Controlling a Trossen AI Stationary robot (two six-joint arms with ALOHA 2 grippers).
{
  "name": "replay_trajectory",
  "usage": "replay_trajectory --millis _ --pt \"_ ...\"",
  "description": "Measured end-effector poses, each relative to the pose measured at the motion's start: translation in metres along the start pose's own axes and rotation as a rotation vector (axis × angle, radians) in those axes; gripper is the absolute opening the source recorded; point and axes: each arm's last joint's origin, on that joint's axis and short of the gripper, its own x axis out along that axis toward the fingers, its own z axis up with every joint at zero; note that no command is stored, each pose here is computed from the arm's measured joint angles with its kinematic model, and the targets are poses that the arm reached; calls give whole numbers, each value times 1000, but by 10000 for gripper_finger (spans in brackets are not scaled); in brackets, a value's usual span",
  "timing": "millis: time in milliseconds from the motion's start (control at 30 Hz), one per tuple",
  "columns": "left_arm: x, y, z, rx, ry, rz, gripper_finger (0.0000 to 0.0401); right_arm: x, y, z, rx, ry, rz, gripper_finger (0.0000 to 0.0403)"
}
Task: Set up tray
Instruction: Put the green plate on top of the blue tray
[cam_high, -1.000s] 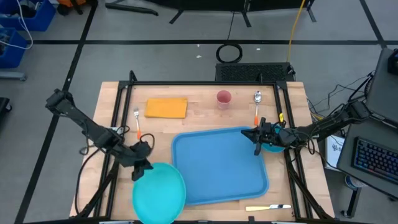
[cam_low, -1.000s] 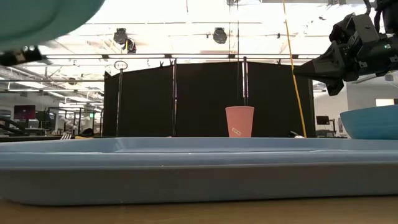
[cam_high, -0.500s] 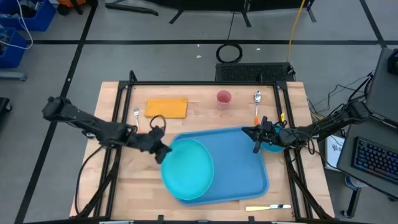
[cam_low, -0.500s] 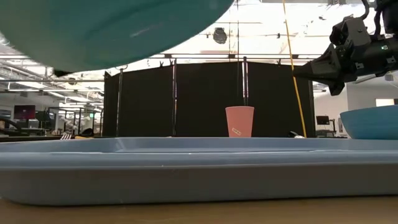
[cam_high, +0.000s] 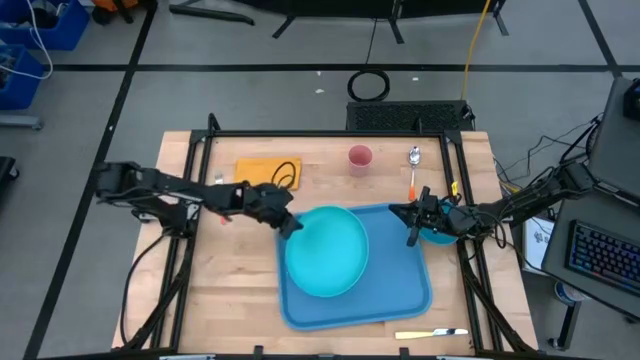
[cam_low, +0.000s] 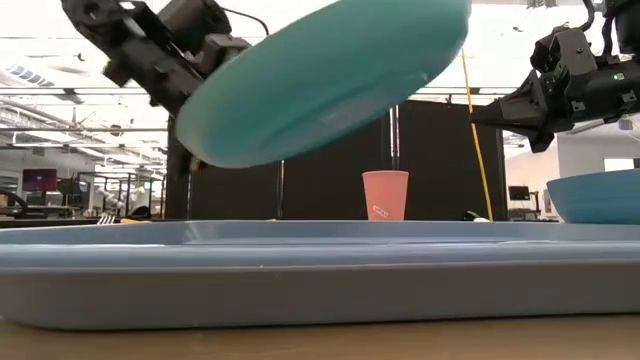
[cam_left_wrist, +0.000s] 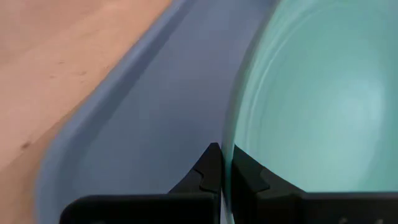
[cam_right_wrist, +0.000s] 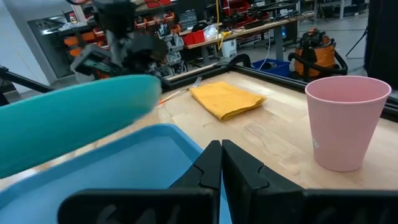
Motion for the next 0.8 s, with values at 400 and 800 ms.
replay_trajectory --millis 400,800 --pt "47 -14 31 56 208 142 7 0 0 -1 -4 6 0 4" --pt "73 -22 50 98 254 252 7 0 0 -1 -8 14 1 4"
